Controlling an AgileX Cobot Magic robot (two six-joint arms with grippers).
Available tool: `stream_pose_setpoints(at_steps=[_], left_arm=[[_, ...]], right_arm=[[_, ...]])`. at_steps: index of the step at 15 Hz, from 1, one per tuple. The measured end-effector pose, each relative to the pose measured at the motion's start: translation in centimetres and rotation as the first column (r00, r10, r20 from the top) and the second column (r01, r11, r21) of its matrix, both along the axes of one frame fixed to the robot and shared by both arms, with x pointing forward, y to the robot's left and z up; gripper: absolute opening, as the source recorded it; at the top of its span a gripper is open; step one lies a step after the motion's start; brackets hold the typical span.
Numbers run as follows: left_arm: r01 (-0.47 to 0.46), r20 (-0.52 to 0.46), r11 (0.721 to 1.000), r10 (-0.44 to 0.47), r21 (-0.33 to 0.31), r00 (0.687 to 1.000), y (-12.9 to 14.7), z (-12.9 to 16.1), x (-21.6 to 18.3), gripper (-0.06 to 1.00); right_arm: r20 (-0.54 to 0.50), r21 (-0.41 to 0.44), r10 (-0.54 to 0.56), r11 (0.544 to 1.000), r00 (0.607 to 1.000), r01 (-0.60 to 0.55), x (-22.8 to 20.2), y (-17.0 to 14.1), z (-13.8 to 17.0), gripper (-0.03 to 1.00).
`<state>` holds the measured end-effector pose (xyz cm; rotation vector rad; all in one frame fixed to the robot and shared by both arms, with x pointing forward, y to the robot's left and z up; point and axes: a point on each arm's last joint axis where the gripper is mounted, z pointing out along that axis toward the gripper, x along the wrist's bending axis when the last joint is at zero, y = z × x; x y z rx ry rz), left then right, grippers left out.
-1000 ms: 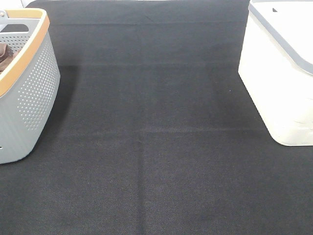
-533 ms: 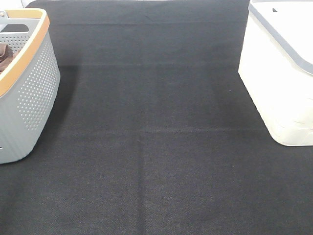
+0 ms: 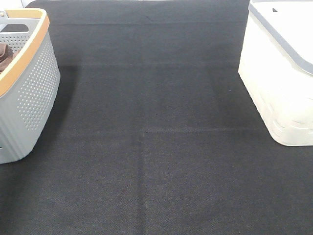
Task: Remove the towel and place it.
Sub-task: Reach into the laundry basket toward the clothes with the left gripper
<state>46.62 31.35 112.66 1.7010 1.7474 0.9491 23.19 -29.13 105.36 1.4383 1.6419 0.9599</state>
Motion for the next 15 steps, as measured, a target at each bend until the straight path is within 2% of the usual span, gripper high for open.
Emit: stream_pose_setpoints(at_steps=[1, 2, 3, 4, 8, 9, 11, 13, 15], left_arm=[[-0.021, -0.062, 1.000, 0.020, -0.002, 0.998, 0.2, -0.3, 1.8, 0.76], [-0.021, -0.062, 1.000, 0.020, -0.002, 0.998, 0.2, -0.3, 1.8, 0.76], [-0.039, -0.125, 0.999, 0.040, 0.009, 0.991, 0.4, -1.0, 3.4, 0.76], [-0.060, -0.227, 0.997, 0.067, 0.039, 0.972, 0.7, -2.2, 5.7, 0.76], [-0.117, -0.425, 0.986, 0.157, 0.119, 0.891, 1.5, -5.0, 10.0, 0.76], [-0.148, -0.451, 0.979, 0.195, 0.138, 0.871, 1.8, -5.4, 10.7, 0.76], [-0.217, -0.450, 0.960, 0.275, 0.178, 0.849, 2.4, -5.1, 11.8, 0.76], [-0.293, -0.428, 0.942, 0.335, 0.162, 0.840, 3.7, -4.8, 12.4, 0.76], [-0.366, -0.427, 0.923, 0.381, 0.121, 0.820, 5.6, -4.8, 12.9, 0.76]], right_arm=[[0.000, 0.000, 0.000, 1.000, 1.000, 0.000, 0.0, 0.0, 0.0, 0.76], [0.000, 0.000, 0.000, 1.000, 1.000, 0.000, 0.0, 0.0, 0.0, 0.76], [0.000, 0.000, 0.000, 1.000, 1.000, 0.000, 0.0, 0.0, 0.0, 0.76], [0.000, 0.000, 0.000, 1.000, 1.000, 0.000, 0.0, 0.0, 0.0, 0.76], [0.000, 0.000, 0.000, 1.000, 1.000, 0.000, 0.0, 0.0, 0.0, 0.76], [0.000, 0.000, 0.000, 1.000, 1.000, 0.000, 0.0, 0.0, 0.0, 0.76], [0.000, 0.000, 0.000, 1.000, 1.000, 0.000, 0.0, 0.0, 0.0, 0.76], [0.000, 0.000, 0.000, 1.000, 1.000, 0.000, 0.0, 0.0, 0.0, 0.76], [0.000, 0.000, 0.000, 1.000, 1.000, 0.000, 0.0, 0.0, 0.0, 0.76]])
